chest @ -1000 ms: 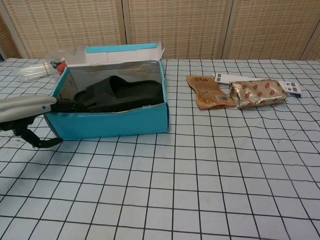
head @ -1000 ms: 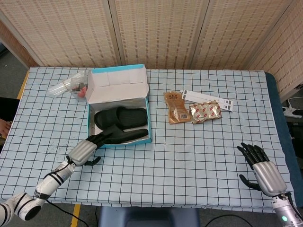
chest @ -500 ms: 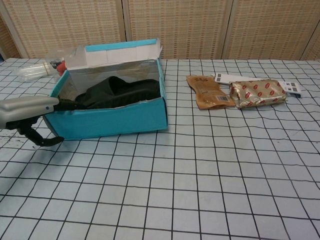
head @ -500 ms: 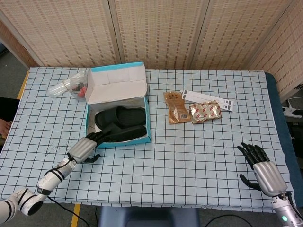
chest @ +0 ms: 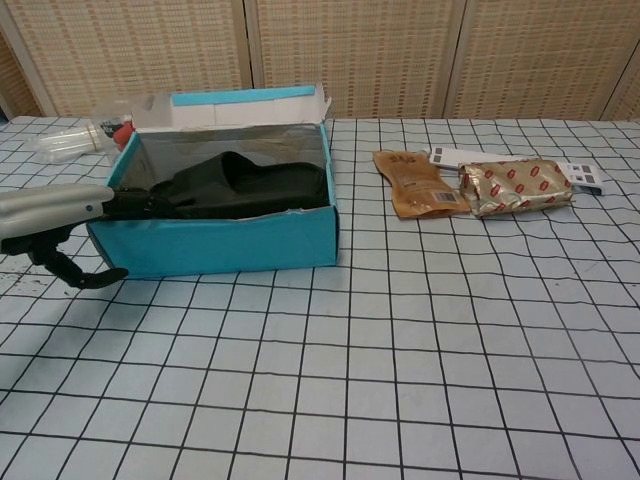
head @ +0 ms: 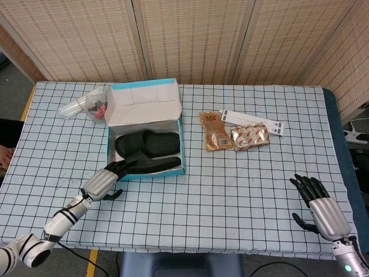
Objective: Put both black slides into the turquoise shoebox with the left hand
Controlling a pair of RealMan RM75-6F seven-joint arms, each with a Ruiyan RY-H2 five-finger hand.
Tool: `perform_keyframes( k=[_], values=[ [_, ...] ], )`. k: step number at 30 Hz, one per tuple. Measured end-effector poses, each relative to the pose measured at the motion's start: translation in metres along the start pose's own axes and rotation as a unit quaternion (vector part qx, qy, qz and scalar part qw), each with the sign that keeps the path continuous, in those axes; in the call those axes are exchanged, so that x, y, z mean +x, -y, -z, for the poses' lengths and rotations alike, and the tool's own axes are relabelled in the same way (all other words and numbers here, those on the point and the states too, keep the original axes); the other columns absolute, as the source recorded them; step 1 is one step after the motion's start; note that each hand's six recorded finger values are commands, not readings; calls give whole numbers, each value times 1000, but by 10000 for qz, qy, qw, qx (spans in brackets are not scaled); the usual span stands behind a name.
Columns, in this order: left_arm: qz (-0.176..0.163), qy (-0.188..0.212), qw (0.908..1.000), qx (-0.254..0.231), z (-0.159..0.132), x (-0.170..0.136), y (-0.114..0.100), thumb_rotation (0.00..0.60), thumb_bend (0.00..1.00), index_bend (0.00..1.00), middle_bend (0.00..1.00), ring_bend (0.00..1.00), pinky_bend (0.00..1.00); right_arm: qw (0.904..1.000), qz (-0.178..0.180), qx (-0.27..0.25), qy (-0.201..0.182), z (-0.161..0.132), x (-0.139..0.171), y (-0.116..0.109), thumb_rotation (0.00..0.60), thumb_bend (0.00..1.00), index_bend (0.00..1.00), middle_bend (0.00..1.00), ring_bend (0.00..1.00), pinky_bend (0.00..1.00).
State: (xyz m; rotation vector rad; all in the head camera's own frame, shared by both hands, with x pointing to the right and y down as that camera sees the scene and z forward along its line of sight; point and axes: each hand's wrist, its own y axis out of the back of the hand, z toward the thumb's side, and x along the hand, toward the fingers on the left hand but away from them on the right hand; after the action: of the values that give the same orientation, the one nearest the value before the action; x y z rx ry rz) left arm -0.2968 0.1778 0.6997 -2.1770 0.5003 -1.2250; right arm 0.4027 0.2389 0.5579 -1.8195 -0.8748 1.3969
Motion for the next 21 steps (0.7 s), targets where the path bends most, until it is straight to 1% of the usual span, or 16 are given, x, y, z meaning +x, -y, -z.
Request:
perform_keyframes(
  k=[7, 15, 21],
  values=[
    [-465, 374, 9969, -506, -12, -1, -18, 600, 438, 0, 0, 0, 78, 10000, 7, 2, 19, 1, -1, 0, 600, 226, 0, 0, 0, 0],
    [-647, 613, 9912, -978, -16, 1, -30, 600, 439, 0, 0, 0, 57, 10000, 21, 0, 27, 2, -1, -1, 600, 227, 0, 0, 0, 0],
    [-903, 745, 9877, -1032, -17, -1, -47, 600, 438, 0, 0, 0, 55, 10000, 34, -2, 30, 2, -1, -2, 600, 227, 0, 0, 0, 0]
  ],
)
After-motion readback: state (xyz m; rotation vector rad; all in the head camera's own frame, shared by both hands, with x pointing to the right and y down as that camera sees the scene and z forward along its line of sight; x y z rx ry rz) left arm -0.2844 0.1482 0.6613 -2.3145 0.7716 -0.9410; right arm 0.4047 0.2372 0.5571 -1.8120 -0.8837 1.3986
